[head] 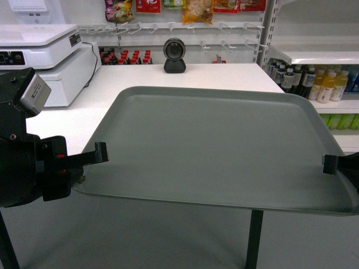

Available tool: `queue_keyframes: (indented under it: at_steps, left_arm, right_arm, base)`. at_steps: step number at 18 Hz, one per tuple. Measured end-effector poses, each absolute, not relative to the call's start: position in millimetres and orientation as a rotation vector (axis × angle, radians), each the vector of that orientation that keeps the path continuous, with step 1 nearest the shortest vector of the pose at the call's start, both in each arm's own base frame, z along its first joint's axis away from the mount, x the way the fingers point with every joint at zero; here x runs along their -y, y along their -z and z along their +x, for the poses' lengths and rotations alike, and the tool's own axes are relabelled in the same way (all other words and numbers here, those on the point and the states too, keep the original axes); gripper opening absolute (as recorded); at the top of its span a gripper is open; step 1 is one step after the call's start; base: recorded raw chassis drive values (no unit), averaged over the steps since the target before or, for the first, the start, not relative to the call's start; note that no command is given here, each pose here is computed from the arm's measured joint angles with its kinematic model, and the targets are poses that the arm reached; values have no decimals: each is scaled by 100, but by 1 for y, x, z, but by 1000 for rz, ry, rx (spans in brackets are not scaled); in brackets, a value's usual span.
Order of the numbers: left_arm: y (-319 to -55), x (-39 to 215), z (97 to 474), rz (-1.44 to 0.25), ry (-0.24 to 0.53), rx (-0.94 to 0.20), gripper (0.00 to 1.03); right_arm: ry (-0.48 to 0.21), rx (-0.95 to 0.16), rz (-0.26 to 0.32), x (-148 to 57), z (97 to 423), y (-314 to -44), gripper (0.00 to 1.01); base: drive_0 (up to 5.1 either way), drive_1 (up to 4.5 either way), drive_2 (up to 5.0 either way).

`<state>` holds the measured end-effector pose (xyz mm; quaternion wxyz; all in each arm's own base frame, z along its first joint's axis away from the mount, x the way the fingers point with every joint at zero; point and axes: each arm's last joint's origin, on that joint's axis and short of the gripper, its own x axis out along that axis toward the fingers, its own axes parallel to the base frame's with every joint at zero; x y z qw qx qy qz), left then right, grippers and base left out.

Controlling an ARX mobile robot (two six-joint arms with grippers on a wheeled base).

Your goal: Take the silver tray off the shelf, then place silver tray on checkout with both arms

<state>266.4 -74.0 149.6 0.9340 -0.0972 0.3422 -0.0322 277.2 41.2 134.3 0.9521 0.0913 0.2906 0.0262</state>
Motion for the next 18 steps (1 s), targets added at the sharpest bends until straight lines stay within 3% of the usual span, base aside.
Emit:
queue_keyframes:
  at_steps: [14, 18]
  left_arm:
    - [-150, 74, 266, -199, 66, -700, 3]
    - [-149, 74, 267, -199, 66, -703, 3]
  right_arm:
    - [-53, -591, 185, -41, 277, -134, 4]
    - [-52, -593, 185, -41, 278, -134, 4]
  base:
    - [-4, 427, -435]
    - [0, 0, 0]
